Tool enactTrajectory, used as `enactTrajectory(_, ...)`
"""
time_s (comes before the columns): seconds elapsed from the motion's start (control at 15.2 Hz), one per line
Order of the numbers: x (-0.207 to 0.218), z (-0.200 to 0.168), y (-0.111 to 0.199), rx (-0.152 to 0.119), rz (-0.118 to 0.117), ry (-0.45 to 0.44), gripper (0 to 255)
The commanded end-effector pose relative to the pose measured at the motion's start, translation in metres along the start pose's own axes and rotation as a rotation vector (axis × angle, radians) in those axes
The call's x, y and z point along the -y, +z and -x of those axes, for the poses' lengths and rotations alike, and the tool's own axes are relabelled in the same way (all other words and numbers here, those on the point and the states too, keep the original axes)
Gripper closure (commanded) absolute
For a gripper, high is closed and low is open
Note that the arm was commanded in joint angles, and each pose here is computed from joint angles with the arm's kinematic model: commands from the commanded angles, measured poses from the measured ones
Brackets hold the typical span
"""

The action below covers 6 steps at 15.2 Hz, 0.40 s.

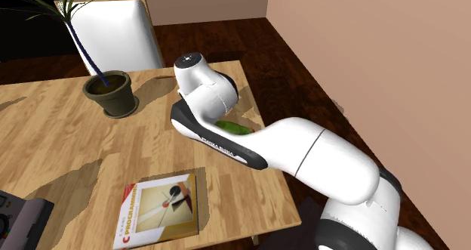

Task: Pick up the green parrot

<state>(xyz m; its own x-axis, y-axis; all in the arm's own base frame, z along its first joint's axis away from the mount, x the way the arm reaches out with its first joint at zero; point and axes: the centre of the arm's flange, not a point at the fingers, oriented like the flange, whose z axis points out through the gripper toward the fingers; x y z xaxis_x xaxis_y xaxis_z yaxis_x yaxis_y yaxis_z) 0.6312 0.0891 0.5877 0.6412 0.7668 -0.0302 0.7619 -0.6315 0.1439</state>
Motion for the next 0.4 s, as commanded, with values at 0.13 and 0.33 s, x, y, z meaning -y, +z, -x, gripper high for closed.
enactTrajectory(0.13,-0.004,0.000,-0.023,0.000,0.000,0.000,255)
enactTrajectory(0.33,-0.004,0.000,-0.029,0.000,0.000,0.000,255)
